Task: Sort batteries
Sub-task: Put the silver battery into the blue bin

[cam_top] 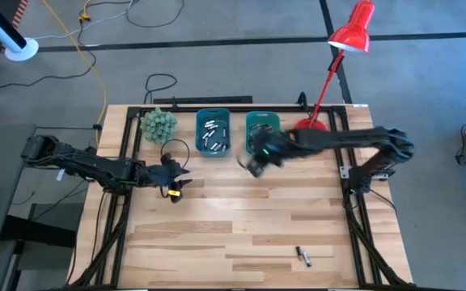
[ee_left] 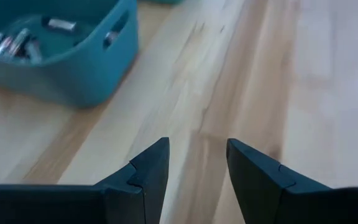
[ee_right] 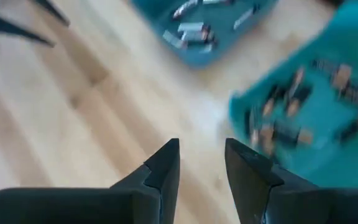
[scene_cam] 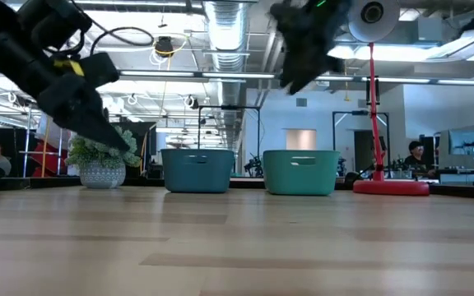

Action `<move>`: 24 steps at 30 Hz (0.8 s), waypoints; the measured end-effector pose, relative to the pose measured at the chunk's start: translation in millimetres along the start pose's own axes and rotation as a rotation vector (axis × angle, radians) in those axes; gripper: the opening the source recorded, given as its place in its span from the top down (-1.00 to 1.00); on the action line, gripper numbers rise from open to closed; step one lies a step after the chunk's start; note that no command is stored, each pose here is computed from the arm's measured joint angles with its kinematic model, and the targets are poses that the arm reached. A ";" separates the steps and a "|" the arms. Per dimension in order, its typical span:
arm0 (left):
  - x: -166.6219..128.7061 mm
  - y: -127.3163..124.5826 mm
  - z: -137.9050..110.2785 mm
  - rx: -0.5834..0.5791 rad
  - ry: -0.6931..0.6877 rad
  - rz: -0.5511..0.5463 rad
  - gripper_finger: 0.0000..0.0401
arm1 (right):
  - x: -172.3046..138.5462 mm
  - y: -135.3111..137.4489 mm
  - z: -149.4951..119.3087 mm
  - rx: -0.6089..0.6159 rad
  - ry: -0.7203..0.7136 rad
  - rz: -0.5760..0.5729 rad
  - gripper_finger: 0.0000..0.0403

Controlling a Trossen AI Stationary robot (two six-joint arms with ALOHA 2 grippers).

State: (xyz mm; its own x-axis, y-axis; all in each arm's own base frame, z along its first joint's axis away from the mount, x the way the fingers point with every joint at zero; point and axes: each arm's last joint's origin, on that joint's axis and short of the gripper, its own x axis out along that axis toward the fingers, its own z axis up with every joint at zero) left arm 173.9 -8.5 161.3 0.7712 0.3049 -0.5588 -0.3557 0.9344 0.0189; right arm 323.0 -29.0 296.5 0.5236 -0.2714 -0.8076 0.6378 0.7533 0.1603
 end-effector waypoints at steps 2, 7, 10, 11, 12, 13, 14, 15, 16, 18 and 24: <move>-1.8 -2.7 7.9 0.002 -0.022 -0.015 0.23 | -16.5 1.1 -23.3 0.035 0.002 0.005 0.29; -6.2 -11.0 34.4 0.105 -0.086 -0.038 0.23 | -50.1 3.1 -82.6 0.129 0.000 -0.021 0.29; -4.6 -17.5 49.9 0.127 -0.102 -0.044 0.23 | -62.4 6.0 -117.8 0.179 0.024 -0.009 0.31; -3.4 -19.9 54.5 0.121 -0.105 -0.047 0.23 | -64.7 6.9 -129.1 0.194 0.037 -0.003 0.31; -1.9 -22.2 58.6 0.109 -0.105 -0.049 0.23 | -66.2 8.6 -140.1 0.203 0.052 0.003 0.31; 0.0 -24.6 62.1 0.095 -0.099 -0.050 0.23 | -67.7 10.7 -150.5 0.215 0.062 0.011 0.31; 1.7 -27.5 66.6 0.074 -0.099 -0.054 0.23 | -68.8 12.8 -160.9 0.230 0.076 0.019 0.31; 3.6 -31.0 71.4 0.049 -0.102 -0.060 0.23 | -69.9 14.9 -170.8 0.242 0.089 0.022 0.31; 5.4 -35.0 75.8 0.031 -0.100 -0.066 0.23 | -71.5 17.3 -179.5 0.250 0.103 0.022 0.31; 9.5 -45.1 84.3 0.016 -0.090 -0.082 0.23 | -77.0 23.0 -197.1 0.257 0.130 0.026 0.31; 28.6 -92.3 110.6 0.110 -0.083 -0.149 0.23 | -95.8 31.6 -245.8 0.275 0.190 0.030 0.31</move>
State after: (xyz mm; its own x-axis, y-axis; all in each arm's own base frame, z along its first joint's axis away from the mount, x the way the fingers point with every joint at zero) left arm 287.2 -65.7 235.3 0.8533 0.1718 -0.4923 -0.1784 0.9834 0.0339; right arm 154.2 168.1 239.4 0.4464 -0.1156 -0.8873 0.7659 0.5622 0.3121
